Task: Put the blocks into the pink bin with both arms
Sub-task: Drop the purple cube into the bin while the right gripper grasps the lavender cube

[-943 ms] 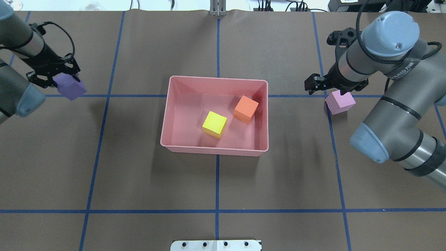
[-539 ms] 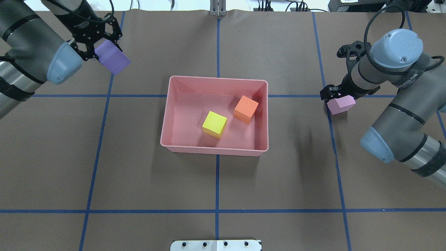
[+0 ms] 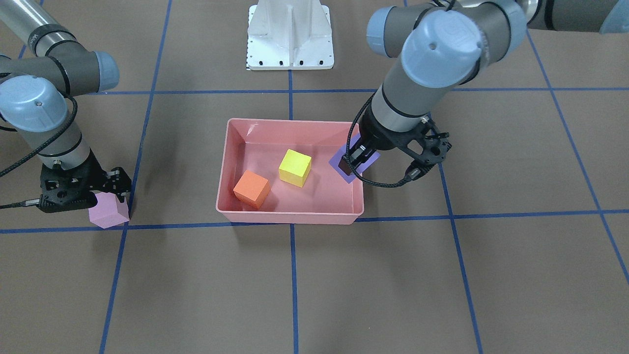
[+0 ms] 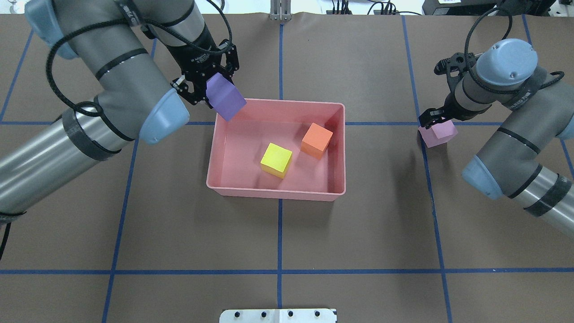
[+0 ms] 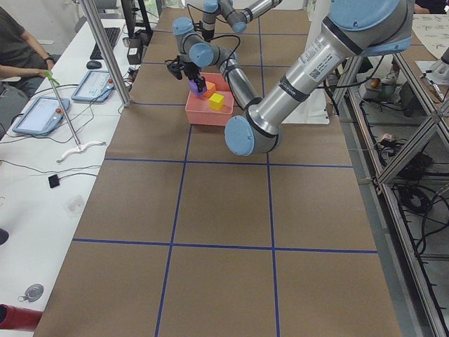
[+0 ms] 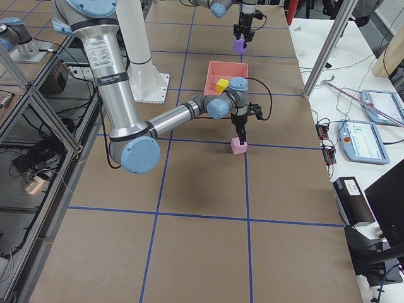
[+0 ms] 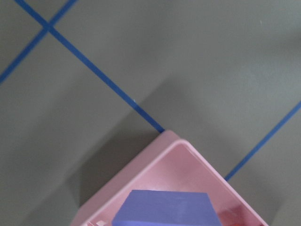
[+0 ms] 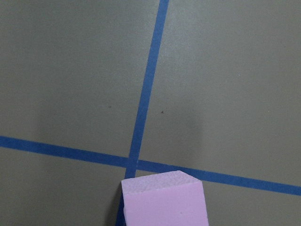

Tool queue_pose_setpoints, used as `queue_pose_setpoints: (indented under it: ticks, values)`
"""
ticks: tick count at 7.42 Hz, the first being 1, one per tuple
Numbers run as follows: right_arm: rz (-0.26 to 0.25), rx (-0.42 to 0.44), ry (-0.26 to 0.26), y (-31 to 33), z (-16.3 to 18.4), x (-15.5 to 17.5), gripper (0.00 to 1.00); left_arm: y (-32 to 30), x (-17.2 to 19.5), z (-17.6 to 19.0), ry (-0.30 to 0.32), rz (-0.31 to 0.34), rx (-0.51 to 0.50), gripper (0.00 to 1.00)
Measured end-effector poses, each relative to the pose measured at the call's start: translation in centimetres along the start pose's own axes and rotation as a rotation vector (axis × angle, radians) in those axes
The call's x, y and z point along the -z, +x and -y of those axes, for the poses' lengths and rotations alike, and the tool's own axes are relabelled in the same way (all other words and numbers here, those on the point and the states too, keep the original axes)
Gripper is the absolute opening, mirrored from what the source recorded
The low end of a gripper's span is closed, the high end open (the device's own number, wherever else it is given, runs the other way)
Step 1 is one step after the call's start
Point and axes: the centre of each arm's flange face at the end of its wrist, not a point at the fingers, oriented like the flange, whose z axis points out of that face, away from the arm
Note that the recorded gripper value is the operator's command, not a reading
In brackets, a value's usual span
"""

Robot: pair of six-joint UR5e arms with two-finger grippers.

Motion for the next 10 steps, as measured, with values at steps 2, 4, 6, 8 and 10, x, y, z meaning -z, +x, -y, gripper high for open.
queue_pose_setpoints:
  ticks: [2,4,6,8,10]
  values:
    - [0.026,0.046,0.014,0.1,0.2,-2.3,1.00,0.4,-1.6,-2.2,0.010,0.012,-0.014,0.00]
    - [0.023,0.079,0.008,0.7,0.0,-3.8,0.46,0.6,-3.3,-4.5,0.023,0.022,-0.033,0.00]
    - [0.032,0.082,0.004,0.4,0.0,-3.9,0.00,0.1,-6.4,-7.7,0.017,0.056,-0.053,0.00]
    - [0.090,0.062,0.005,-1.5,0.6,-2.1,0.00,-0.6,-9.9,-8.9,0.035,0.105,-0.043,0.24]
    - [0.202,-0.059,0.019,-6.7,2.5,3.8,0.00,-0.8,-12.3,-7.5,0.061,0.146,-0.027,1.00]
